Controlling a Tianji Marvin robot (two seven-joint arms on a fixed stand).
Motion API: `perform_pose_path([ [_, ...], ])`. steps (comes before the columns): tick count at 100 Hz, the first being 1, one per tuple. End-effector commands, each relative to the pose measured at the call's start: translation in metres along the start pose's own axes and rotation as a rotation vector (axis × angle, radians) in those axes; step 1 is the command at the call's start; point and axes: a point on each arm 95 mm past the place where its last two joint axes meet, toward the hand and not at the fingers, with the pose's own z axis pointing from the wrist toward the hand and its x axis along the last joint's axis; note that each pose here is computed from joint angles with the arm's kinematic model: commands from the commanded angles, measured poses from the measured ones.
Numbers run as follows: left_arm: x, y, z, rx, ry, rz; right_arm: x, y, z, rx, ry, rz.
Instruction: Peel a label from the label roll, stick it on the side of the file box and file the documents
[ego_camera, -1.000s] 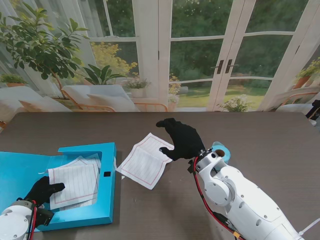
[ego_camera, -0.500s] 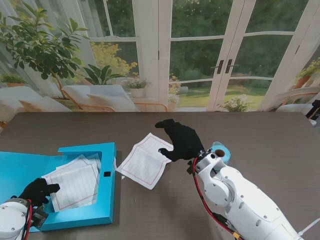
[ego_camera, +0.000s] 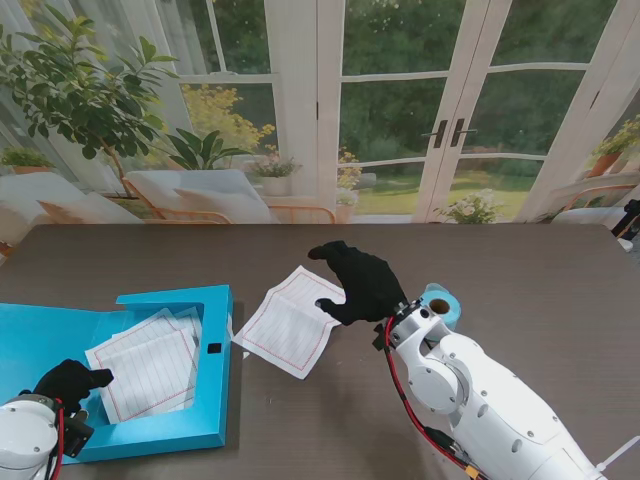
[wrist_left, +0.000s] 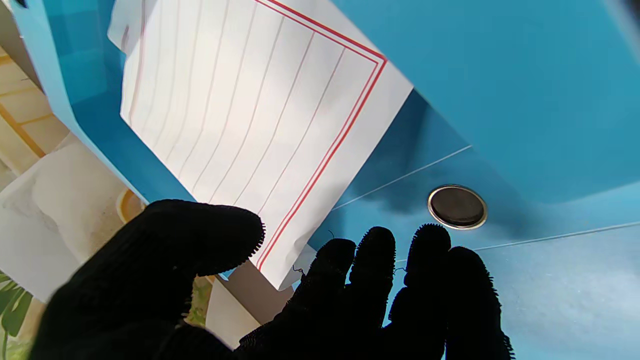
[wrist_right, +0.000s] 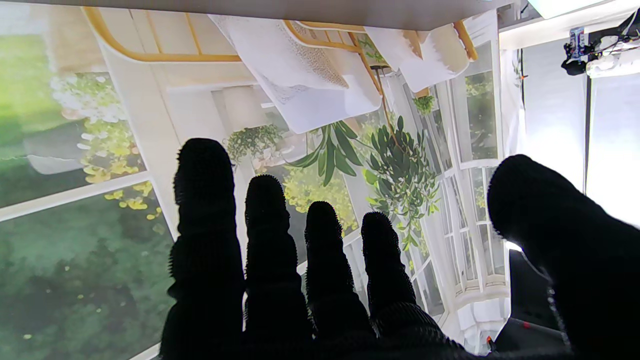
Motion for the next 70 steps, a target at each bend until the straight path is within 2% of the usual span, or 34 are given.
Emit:
perform_pose_path([
  [1, 0.005, 0.002, 0.002, 0.008, -0.005, 0.02, 0.003, -0.004, -0.001, 0.022, 0.009, 0.007],
  [26, 0.015, 0.007, 0.016, 0.011, 0.015, 0.022, 0.002, -0.005, -0.002, 0.032, 0.009, 0.01],
  [40, 0.021, 0.006, 0.023, -0.01, 0.037, 0.036, 0.001, -0.005, -0.003, 0.035, 0.006, 0.014],
  [70, 0.033, 0.004, 0.029, -0.04, 0.069, 0.108, 0.001, -0.006, -0.004, 0.041, 0.006, 0.022],
])
